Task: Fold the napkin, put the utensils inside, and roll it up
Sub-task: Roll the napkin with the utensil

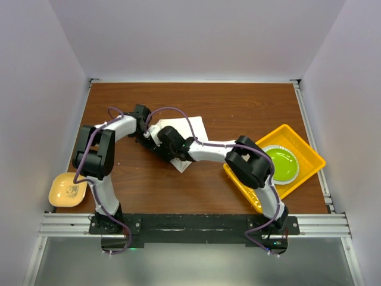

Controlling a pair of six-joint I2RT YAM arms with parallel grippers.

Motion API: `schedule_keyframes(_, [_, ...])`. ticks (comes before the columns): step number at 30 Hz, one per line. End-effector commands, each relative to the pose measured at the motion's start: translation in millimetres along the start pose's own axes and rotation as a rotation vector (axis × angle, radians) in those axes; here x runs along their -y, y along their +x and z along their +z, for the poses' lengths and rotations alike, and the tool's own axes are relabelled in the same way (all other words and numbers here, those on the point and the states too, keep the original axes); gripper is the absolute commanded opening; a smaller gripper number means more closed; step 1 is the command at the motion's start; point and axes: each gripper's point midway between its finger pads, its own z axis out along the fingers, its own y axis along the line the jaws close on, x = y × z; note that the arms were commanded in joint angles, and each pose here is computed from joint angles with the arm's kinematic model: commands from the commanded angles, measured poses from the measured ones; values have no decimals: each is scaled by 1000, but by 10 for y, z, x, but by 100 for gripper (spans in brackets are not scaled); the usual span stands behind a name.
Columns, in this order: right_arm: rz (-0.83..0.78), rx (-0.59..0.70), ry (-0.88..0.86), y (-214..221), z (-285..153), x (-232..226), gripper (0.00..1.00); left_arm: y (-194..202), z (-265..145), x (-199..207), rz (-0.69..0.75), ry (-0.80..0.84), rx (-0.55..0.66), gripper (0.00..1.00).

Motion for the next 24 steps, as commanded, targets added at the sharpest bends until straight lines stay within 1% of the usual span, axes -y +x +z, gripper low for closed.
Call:
schedule_keyframes(1, [-31,-2,59,96,125,38,51,199,129,-391,-54,-144,-84,0])
schedule_keyframes(2, [-21,-7,57,139,157,23,48,215,126,-387,-58,-140,-92,0])
schedule_keyframes(3, [-15,-13,57,163,170,16,39,223,123,-377,-60,-135,-96,0])
schedule_keyframes(5, [1,-29,59,212,190,7,31,238,110,-369,-68,-128,-104,0])
schedule_keyframes(6, [5,-35,57,231,196,-6,24,228,102,-348,-69,-121,-102,0])
schedule_keyframes(9, [32,-49,47,296,191,-33,15,189,73,-307,-66,-104,-90,0])
schedule_keyframes(10, [43,-50,43,302,187,-51,9,175,60,-303,-58,-98,-86,0])
schedule_keyframes(12, [60,-56,17,328,185,-86,5,86,28,-281,-42,-73,-67,0])
schedule_keyframes(13, [73,-59,7,344,187,-112,0,7,2,-271,-23,-55,-50,0])
schedule_keyframes(14, [73,-60,-17,354,190,-162,0,-58,-20,-259,-10,-41,-29,4])
schedule_keyframes(15, [75,-63,-25,365,195,-164,0,-110,-82,-206,11,-8,-7,10])
schedule_keyframes(16, [120,-65,-34,370,199,-188,0,-221,-137,-158,44,28,29,24])
schedule_keyframes(17, [134,-70,-50,390,212,-207,0,-280,-192,-124,58,50,52,32])
schedule_keyframes(18, [153,-71,-85,384,210,-236,0,-329,-299,-52,83,92,85,38])
schedule_keyframes(19, [182,-79,-102,406,219,-249,0,-444,-370,-28,104,117,128,48])
schedule_keyframes(20, [202,-82,-98,415,226,-219,0,-500,-437,-5,113,139,152,51])
schedule_keyframes(21, [230,-83,-150,411,214,-248,0,-557,-537,44,142,171,185,53])
schedule_keyframes(22, [270,-92,-168,425,211,-252,0,-636,-598,38,141,180,206,57])
schedule_keyframes(23, [298,-93,-185,426,212,-242,0,-669,-647,51,154,191,220,59])
schedule_keyframes(24, [348,-97,-242,427,202,-221,0,-695,-716,69,177,205,239,60])
